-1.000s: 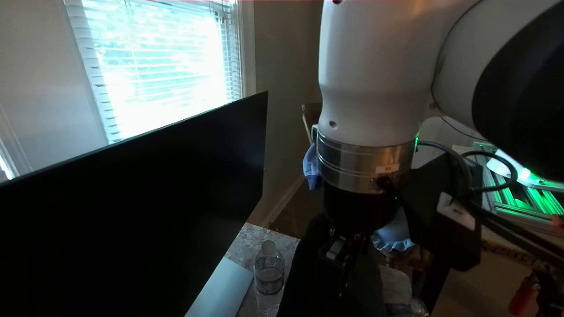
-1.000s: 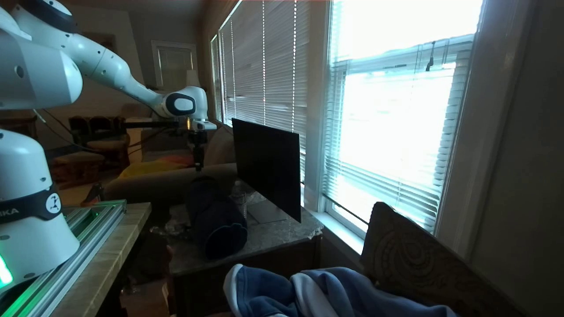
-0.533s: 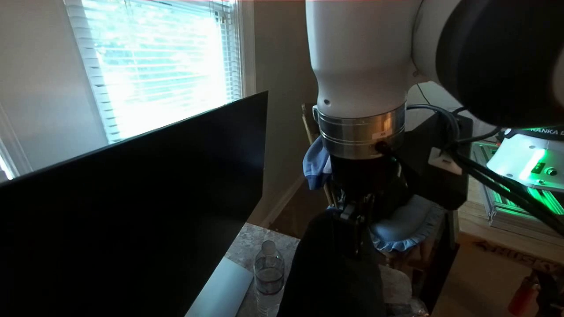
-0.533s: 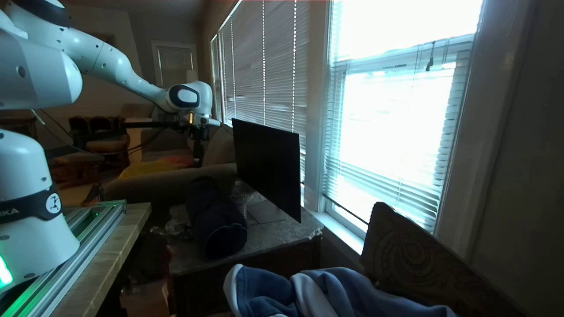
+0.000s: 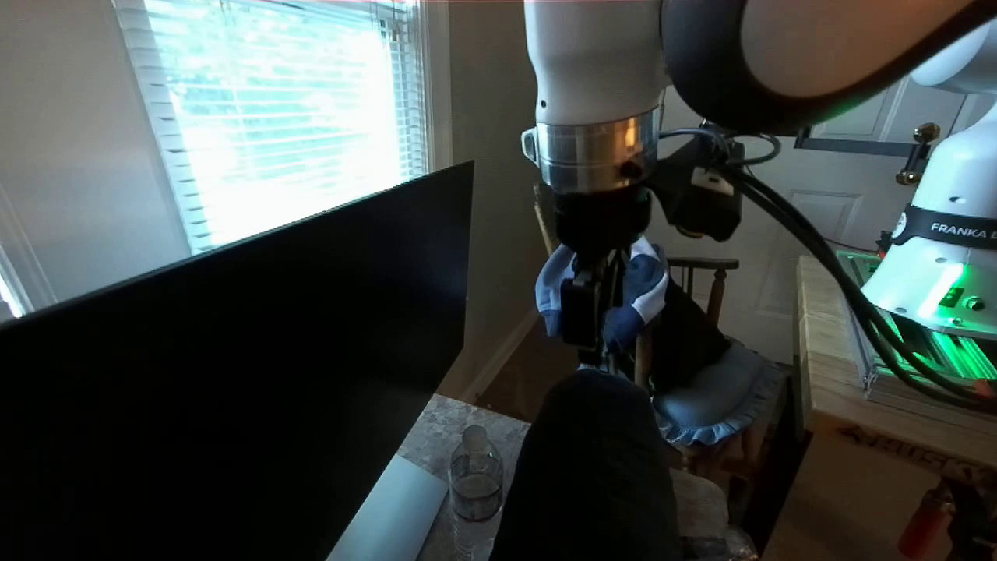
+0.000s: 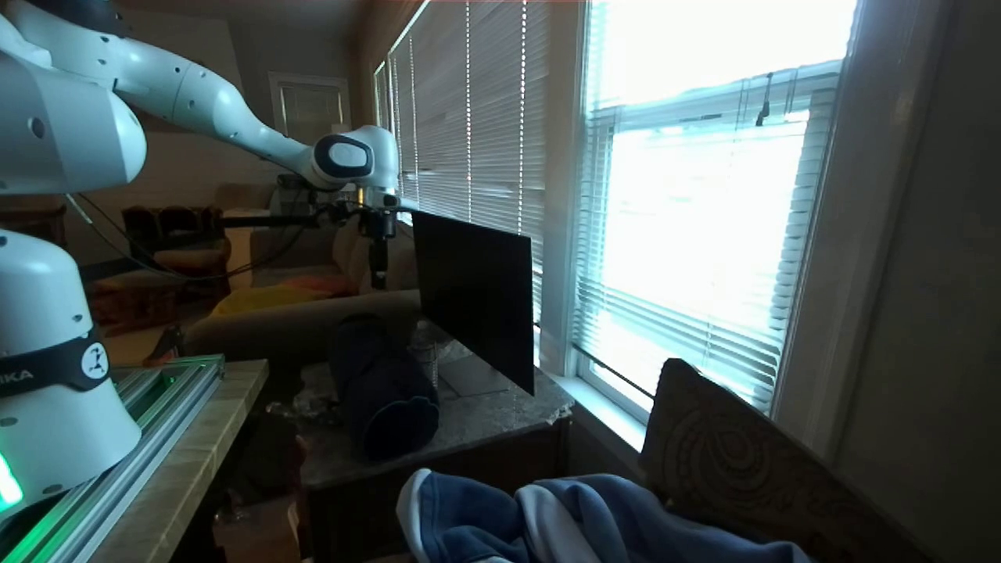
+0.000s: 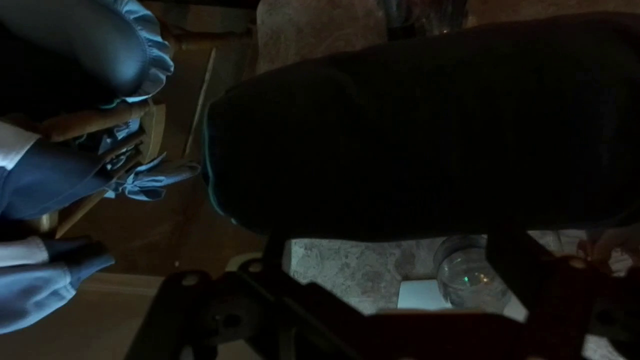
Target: Remove the pillow from the chair and place it on the TV stand
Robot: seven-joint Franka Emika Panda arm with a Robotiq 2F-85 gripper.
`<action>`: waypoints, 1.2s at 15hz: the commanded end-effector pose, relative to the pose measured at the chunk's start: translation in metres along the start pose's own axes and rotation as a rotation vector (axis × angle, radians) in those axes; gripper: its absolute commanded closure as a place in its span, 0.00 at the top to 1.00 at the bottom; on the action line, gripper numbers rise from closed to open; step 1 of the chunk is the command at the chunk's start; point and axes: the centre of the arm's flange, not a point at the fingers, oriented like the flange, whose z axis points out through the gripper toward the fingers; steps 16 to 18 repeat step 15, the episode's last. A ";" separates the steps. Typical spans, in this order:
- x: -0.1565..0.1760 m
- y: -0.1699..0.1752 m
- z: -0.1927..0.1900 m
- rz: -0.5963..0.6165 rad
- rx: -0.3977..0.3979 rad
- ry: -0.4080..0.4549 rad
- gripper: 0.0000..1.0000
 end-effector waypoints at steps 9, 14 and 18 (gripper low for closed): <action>0.002 0.099 -0.024 -0.091 0.085 0.038 1.00; -0.001 0.097 -0.024 -0.097 0.089 0.034 1.00; -0.001 0.097 -0.024 -0.097 0.089 0.034 1.00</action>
